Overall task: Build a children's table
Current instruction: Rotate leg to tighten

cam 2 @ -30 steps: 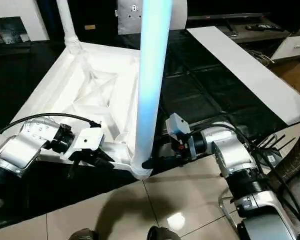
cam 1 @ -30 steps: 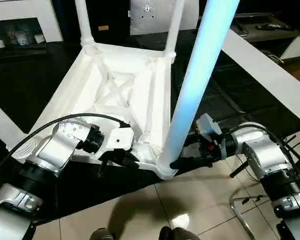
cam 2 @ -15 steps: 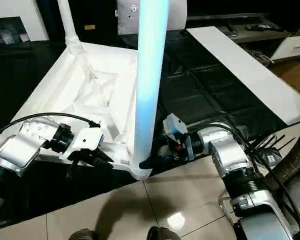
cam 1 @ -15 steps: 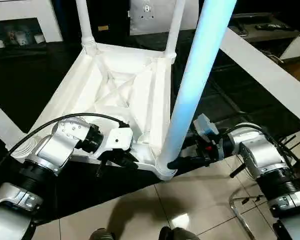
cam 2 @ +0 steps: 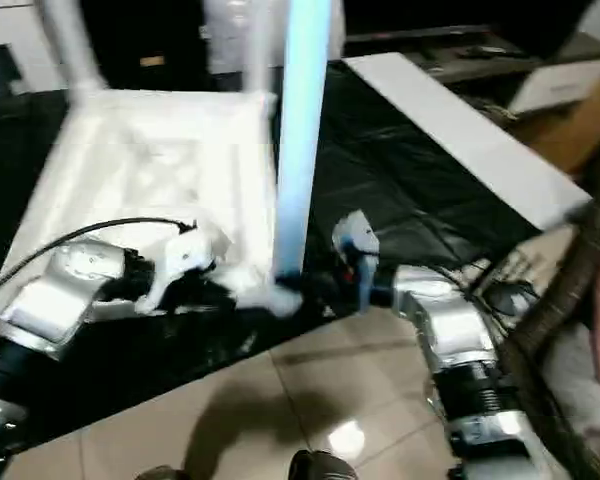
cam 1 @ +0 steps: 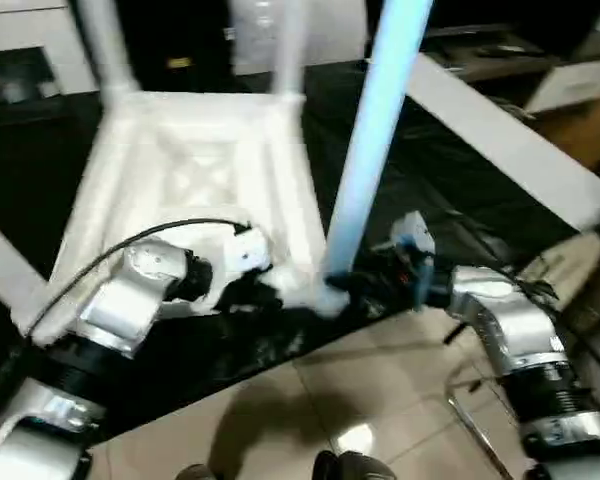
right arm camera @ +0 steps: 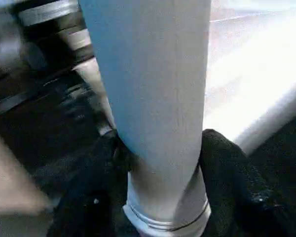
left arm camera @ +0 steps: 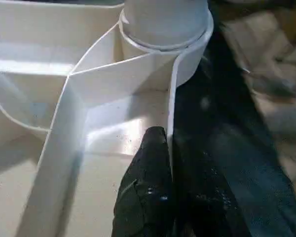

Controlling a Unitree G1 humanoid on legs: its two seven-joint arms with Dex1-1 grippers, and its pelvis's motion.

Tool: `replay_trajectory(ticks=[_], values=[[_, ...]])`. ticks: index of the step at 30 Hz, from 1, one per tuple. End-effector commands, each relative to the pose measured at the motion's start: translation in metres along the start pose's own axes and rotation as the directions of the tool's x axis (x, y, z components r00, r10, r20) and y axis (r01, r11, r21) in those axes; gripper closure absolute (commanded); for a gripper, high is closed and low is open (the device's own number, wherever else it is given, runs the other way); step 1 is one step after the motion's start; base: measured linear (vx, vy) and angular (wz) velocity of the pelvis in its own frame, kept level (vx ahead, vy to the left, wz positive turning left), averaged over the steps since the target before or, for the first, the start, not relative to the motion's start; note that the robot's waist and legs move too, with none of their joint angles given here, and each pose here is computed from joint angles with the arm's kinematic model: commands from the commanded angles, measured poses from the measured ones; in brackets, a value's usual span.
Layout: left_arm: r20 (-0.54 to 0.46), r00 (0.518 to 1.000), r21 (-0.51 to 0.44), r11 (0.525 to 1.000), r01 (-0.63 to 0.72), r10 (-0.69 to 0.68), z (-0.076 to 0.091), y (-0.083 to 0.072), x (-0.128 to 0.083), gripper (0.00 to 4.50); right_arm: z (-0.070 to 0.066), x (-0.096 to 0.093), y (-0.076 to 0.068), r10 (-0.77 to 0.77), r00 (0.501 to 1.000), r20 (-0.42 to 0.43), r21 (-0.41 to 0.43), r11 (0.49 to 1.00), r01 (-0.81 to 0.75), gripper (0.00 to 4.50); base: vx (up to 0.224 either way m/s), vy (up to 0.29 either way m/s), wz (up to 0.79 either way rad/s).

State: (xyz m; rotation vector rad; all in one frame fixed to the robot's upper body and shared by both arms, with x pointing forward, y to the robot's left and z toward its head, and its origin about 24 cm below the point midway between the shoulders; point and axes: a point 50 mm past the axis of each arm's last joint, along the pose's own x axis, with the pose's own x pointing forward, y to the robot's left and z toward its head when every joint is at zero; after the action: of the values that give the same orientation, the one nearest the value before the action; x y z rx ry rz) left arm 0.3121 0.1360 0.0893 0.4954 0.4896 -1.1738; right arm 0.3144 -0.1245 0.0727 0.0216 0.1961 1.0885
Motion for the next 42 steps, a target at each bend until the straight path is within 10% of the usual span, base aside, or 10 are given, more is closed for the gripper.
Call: replay_trajectory(ticks=[1, 9, 18, 31, 42], values=[[0.072, 0.997, -0.009, 1.000, -0.004, 0.005, 0.019, -0.013, 0.021, 4.50, 0.000, 0.032, 0.013, -0.037, 0.999, -0.011, 0.021, 0.999, 0.037, 2.61, 0.000, 0.000, 0.00], [0.125, 0.969, -0.075, 0.976, -0.206, 0.214, 0.042, -0.002, 0.038, 4.50, 0.010, 0.067, 0.010, -0.378, 0.924, 0.049, 0.147, 0.918, 0.368, 2.61, 0.000, 0.000, 0.00], [0.113, 0.972, -0.037, 0.978, -0.203, 0.206, 0.042, -0.004, 0.040, 4.50, 0.012, 0.066, 0.011, -0.435, 0.896, 0.089, 0.127, 0.897, 0.423, 1.48, 0.017, -0.003, 0.02], [0.063, 0.993, 0.057, 0.993, -0.102, 0.098, 0.018, -0.002, 0.024, 4.50, 0.013, -0.007, -0.014, -0.336, 0.934, 0.122, -0.057, 0.937, 0.345, 0.35, 0.000, 0.000, 0.00], [0.004, 0.975, 0.222, 0.951, 0.215, -0.221, 0.008, -0.017, 0.011, 4.50, 0.016, -0.046, -0.014, 0.052, 0.996, -0.067, -0.132, 0.989, -0.060, 0.13, 0.000, 0.000, 0.00]])
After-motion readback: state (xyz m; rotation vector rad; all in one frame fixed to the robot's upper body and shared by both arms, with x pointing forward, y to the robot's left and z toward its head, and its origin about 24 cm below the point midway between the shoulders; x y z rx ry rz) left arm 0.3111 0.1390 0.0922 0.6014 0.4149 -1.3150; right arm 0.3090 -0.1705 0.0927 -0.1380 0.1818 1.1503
